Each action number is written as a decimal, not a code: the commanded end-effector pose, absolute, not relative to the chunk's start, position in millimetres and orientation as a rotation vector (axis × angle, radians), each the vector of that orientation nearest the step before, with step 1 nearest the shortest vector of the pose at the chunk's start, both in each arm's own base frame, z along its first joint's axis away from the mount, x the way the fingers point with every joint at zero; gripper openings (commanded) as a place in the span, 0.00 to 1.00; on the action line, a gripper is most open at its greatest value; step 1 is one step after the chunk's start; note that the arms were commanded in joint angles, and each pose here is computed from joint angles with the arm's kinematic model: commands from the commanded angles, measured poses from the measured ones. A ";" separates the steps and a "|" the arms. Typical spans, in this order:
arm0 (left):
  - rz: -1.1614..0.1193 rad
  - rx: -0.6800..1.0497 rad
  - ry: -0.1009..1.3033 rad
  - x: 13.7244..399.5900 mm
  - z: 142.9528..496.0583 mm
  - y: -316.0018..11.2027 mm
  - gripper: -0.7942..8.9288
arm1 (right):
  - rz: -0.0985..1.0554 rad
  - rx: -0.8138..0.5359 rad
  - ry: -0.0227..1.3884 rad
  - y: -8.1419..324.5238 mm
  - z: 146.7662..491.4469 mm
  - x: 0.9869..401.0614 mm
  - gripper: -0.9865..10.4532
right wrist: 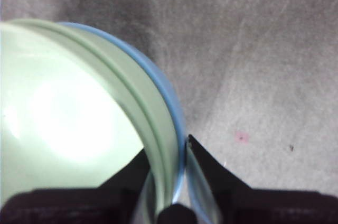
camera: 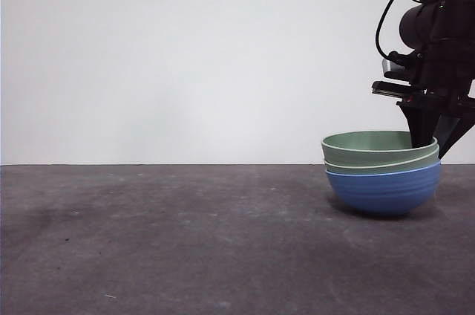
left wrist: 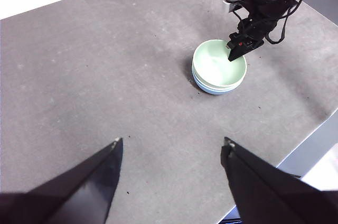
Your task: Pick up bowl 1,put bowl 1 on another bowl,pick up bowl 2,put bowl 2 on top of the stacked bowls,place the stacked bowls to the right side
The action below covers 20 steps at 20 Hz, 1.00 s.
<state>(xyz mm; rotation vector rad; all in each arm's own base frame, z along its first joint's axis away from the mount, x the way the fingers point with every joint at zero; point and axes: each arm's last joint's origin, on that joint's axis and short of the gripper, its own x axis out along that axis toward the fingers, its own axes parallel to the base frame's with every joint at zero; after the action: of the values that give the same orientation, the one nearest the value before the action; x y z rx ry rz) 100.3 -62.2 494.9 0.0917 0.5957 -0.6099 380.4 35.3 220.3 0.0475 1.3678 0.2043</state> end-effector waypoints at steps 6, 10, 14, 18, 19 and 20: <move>-0.612 0.113 0.638 97.1 491.2 -60.7 0.41 | 0.200 0.047 1.404 31.3 203.2 376.2 0.16; -0.612 0.113 0.638 97.2 491.2 -60.8 0.41 | 0.196 0.053 1.413 29.2 203.1 375.4 0.29; -0.612 0.115 0.646 99.7 490.5 -62.3 0.41 | 0.196 0.052 1.411 29.2 203.2 375.6 0.29; -0.611 0.117 0.656 103.2 489.4 -64.3 0.41 | 0.196 0.051 1.406 28.8 213.4 370.2 0.28; -0.611 0.118 0.657 103.6 489.3 -64.6 0.41 | 0.196 0.050 1.391 28.6 220.0 367.7 0.28; -0.611 0.118 0.658 104.1 489.2 -64.9 0.41 | 0.197 0.048 1.364 28.4 229.9 364.0 0.28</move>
<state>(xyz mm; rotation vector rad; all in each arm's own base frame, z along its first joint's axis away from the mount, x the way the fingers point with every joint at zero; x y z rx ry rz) 106.8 -66.0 492.9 0.0962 0.6149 -0.6084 368.1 28.8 223.3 0.0532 1.3829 0.1938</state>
